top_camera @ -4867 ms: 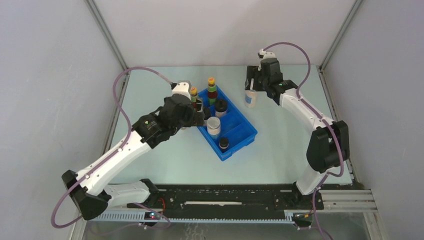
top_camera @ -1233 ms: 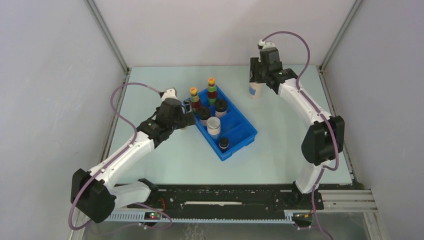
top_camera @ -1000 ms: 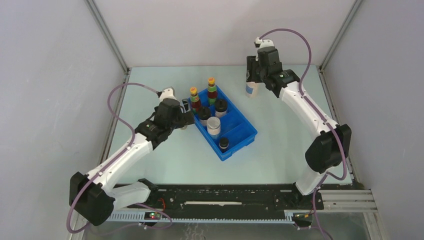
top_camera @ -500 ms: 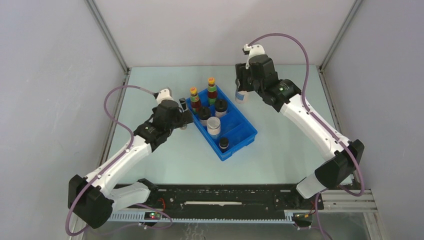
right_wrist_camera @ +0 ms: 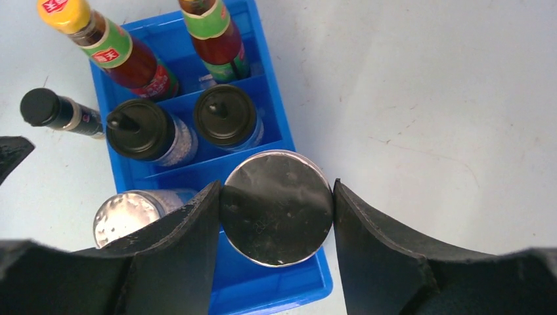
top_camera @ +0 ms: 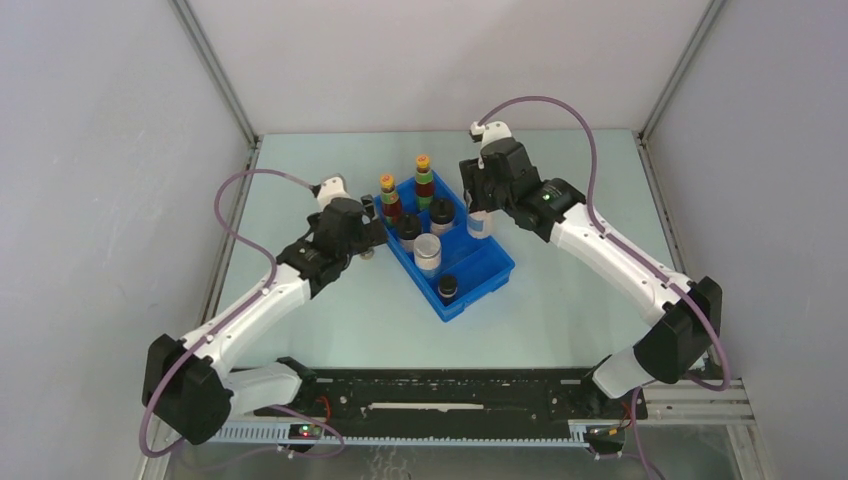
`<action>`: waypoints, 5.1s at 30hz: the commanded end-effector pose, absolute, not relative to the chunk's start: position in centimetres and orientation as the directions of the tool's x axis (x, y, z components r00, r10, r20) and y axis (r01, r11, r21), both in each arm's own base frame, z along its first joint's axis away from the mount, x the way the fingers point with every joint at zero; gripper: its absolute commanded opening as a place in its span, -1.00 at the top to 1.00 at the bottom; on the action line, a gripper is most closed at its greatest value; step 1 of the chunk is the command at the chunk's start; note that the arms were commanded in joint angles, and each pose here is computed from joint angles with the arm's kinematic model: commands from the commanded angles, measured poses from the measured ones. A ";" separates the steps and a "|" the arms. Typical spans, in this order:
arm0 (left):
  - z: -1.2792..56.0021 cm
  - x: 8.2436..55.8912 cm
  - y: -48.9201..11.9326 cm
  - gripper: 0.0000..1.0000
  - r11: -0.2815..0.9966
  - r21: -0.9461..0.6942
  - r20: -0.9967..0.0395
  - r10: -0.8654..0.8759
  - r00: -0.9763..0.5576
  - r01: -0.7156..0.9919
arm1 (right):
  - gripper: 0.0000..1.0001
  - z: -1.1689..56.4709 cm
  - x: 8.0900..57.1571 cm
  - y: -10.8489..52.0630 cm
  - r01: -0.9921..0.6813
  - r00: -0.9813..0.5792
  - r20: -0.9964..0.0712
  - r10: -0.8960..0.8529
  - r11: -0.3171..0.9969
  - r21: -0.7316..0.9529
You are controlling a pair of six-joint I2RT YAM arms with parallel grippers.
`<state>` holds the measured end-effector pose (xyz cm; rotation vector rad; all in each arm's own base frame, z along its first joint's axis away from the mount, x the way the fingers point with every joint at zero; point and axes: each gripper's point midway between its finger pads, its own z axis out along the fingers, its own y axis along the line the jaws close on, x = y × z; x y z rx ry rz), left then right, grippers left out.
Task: Organize the condiment bottles
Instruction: Place the bottle in the storage box, then pick up the bottle from the center of the board.
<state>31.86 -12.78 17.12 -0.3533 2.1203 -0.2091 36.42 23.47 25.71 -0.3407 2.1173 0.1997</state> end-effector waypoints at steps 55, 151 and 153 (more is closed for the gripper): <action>12.8 34.5 -11.5 -0.84 0.958 -0.145 -0.821 -0.257 -0.509 -0.248 | 1.00 18.8 36.8 28.0 -0.408 -0.532 -0.831 -0.162 0.909 0.085; 12.2 38.9 -10.4 0.78 0.950 -0.053 -0.871 -0.195 -0.451 -0.307 | -0.56 21.8 36.8 26.3 -0.382 -0.480 -0.867 -0.136 0.922 0.066; 12.2 38.7 -10.3 0.99 0.949 -0.057 -0.873 -0.198 -0.446 -0.310 | -0.56 21.9 36.8 26.3 -0.382 -0.477 -0.869 -0.135 0.922 0.066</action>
